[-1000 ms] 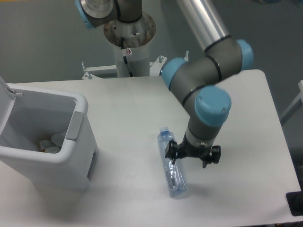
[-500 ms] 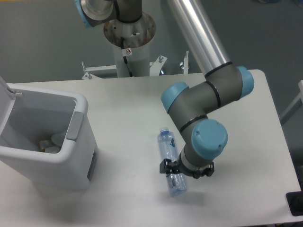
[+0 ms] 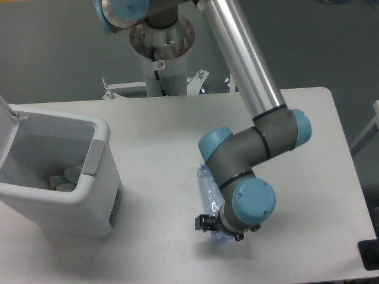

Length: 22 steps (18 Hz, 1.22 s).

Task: Place the trash in the trash can
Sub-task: 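Lower the gripper and close it around the bottle's body, then lift the bottle and carry it over the white bin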

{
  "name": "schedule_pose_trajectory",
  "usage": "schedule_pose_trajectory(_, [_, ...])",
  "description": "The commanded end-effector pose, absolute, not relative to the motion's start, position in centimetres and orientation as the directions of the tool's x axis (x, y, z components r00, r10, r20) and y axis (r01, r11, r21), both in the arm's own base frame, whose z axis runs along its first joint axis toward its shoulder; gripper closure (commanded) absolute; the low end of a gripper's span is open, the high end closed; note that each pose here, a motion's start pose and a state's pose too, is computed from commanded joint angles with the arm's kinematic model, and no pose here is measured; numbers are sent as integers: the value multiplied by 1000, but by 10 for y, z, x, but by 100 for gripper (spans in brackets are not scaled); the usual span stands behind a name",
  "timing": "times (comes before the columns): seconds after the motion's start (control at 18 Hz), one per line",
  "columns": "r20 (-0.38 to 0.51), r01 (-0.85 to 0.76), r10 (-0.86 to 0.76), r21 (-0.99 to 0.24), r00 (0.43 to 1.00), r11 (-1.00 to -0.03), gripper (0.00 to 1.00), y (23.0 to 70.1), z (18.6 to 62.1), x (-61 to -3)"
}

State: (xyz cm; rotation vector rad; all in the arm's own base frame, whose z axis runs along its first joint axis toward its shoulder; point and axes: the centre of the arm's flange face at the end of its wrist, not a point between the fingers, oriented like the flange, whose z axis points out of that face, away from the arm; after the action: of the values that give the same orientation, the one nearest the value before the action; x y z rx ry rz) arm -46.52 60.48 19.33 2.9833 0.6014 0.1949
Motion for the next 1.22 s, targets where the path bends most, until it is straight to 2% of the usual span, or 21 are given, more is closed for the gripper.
schedule_pose_trajectory(0.11, [107,378,390,116,915,-919,0,605,192,-464])
schedule_pose_trajectory(0.17, [109,378,390,116,915,-919,6,606,192,-464])
schedule_pose_trajectory(0.33, [106,374,385,113,917,-921,35,606,192,-463])
schedule_pose_trajectory(0.5, [106,373,383,109,917,-922,60,607,195,-462])
schedule_pose_trajectory(0.72, [99,372,381,97,919,-923,63,607,206,-462])
schedule_pose_trajectory(0.83, [88,370,375,65,923,-927,64,606,230,-461])
schedule_pose_trajectory(1.0, [82,354,350,-35,933,-935,64,609,296,-447])
schedule_pose_trajectory(1.22, [110,316,297,-285,949,-905,67,613,396,-430])
